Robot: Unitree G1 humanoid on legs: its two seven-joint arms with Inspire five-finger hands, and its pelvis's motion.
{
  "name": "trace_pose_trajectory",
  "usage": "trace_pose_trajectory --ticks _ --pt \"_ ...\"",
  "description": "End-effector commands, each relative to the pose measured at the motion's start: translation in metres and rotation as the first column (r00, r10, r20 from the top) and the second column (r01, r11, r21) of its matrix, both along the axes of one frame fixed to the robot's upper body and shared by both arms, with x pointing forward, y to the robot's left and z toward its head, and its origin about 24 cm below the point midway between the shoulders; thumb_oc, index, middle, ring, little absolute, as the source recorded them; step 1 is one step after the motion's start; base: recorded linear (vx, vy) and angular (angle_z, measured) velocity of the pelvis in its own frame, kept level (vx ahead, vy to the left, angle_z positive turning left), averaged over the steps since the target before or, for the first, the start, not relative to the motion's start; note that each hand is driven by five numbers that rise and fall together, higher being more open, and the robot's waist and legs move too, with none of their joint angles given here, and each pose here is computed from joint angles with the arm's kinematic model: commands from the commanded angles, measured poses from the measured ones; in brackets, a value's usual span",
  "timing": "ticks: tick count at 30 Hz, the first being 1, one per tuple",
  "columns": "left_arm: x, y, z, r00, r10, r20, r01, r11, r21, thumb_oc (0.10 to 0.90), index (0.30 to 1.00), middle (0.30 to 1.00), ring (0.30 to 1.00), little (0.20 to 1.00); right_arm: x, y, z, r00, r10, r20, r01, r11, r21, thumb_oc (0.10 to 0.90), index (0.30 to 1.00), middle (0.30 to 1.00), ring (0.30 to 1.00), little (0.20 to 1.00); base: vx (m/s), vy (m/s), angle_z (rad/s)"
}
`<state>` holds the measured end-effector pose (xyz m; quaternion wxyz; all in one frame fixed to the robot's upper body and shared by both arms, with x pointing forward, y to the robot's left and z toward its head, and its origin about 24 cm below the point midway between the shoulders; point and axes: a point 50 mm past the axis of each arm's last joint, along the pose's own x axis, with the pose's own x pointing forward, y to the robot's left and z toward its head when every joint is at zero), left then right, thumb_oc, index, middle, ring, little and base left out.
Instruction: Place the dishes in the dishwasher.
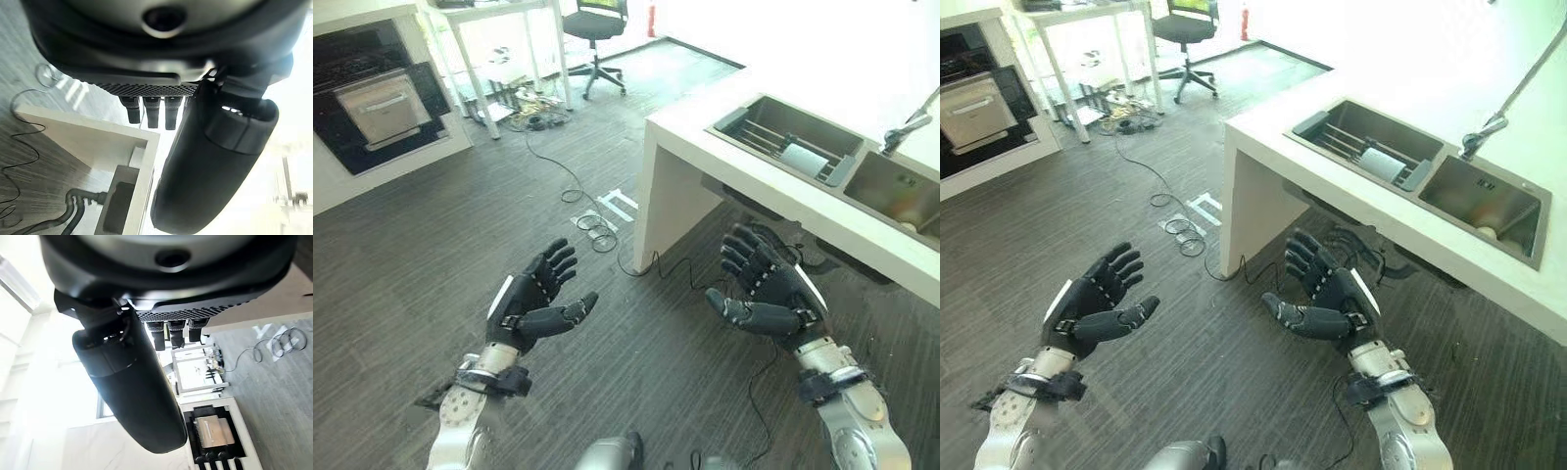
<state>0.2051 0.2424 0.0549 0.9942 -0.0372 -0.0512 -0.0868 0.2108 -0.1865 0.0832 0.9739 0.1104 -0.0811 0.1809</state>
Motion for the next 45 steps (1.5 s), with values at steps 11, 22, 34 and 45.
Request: trace_pose_trajectory --ticks 11,22,34,45 --pt "0.011 -0.002 0.069 0.936 0.051 0.348 -0.007 0.992 -0.125 0.8 0.9 0.9 0.9 0.9 0.008 -0.018 0.058 0.953 -0.012 0.302 0.011 1.0 0.006 0.8 0.9 0.9 0.9 0.9 0.28 -0.247 -0.51" --pt "0.006 -0.021 0.068 0.911 -0.001 0.412 0.059 0.99 -0.126 0.8 0.9 0.9 0.9 0.9 0.008 -0.028 0.072 0.934 -0.033 0.357 0.055 0.997 -0.05 0.8 0.9 0.9 0.9 0.9 0.21 -0.175 -0.01" --pt "0.008 -0.023 0.107 0.811 -0.116 0.573 0.113 0.993 0.042 0.8 0.9 0.9 0.9 0.9 0.0 -0.017 0.085 0.904 -0.014 0.428 0.022 1.0 -0.014 0.8 0.9 0.9 0.9 0.9 0.26 0.32 -0.35" --pt "0.004 -0.028 0.126 0.754 -0.104 0.649 0.051 0.994 0.1 0.8 0.9 0.9 0.9 0.9 0.007 -0.009 0.078 0.91 -0.09 0.405 0.058 0.994 0.089 0.8 0.9 0.9 0.9 0.9 0.16 0.143 -0.3"
